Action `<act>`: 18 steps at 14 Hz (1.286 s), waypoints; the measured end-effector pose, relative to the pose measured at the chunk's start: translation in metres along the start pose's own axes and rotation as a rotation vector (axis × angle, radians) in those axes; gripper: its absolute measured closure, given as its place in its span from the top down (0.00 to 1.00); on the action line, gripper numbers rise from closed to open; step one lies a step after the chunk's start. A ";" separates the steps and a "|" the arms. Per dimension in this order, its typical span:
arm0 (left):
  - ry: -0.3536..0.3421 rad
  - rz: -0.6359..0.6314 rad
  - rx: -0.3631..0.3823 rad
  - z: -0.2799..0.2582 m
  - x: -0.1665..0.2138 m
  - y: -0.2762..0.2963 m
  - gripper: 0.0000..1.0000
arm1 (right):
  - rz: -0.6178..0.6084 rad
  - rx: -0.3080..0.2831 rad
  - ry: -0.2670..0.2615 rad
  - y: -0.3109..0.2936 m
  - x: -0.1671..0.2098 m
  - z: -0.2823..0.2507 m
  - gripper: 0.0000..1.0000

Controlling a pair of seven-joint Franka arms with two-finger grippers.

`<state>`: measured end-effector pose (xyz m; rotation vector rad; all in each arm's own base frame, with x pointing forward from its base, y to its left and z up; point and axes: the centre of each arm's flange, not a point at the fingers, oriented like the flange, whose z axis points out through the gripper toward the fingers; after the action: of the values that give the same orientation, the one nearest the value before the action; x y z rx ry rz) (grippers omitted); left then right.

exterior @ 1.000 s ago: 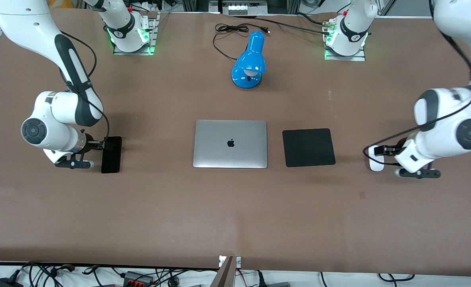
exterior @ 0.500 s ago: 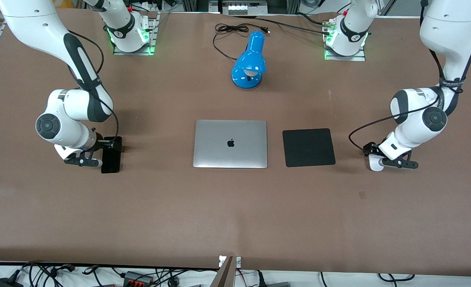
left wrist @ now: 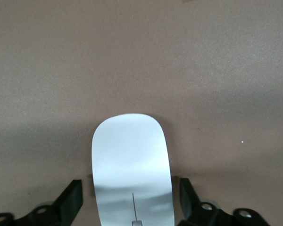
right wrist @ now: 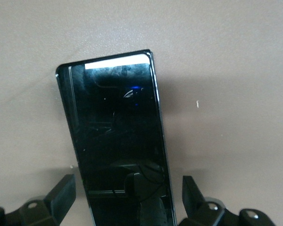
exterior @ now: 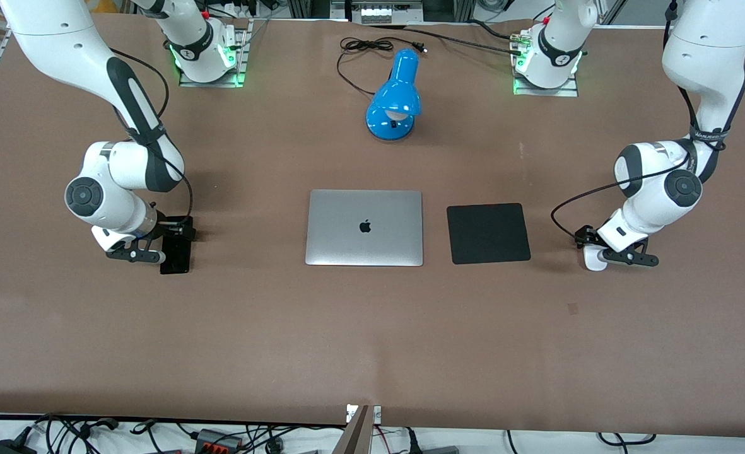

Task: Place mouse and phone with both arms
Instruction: 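Lower and close the right gripper on the phone while the left grips the mouse, then carry the phone toward the laptop while the left gripper carries the mouse to the pad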

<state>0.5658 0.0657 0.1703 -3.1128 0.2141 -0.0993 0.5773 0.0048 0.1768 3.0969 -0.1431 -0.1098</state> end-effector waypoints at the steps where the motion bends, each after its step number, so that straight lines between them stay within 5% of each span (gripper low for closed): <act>1: 0.003 0.000 0.001 0.000 0.000 0.000 0.75 | -0.001 -0.001 0.002 -0.001 -0.001 0.004 1.00; 2: 0.004 0.000 0.001 0.000 0.000 0.000 0.63 | -0.003 -0.001 0.004 -0.002 -0.001 0.008 1.00; 4: 0.006 -0.001 0.001 -0.001 0.001 0.000 0.62 | -0.011 -0.002 0.011 -0.004 -0.001 0.011 1.00; 6: 0.018 -0.001 0.004 -0.004 0.004 0.000 0.62 | -0.022 0.000 0.020 -0.007 -0.001 0.006 0.81; 9: 0.054 0.001 0.013 -0.032 0.020 -0.003 0.62 | -0.056 0.009 0.049 -0.044 0.001 -0.006 0.81; 13: -0.066 -0.008 -0.017 -0.121 0.051 0.006 0.62 | -0.070 0.021 0.066 -0.167 -0.009 -0.039 0.81; 18: -0.166 -0.116 -0.061 -0.178 0.077 0.111 0.62 | -0.030 0.067 0.038 -0.229 -0.029 -0.033 0.81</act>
<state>0.6155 -0.0574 0.3501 -3.1707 0.0338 0.1666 0.5717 0.2361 0.2023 3.1668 -0.1020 -0.0476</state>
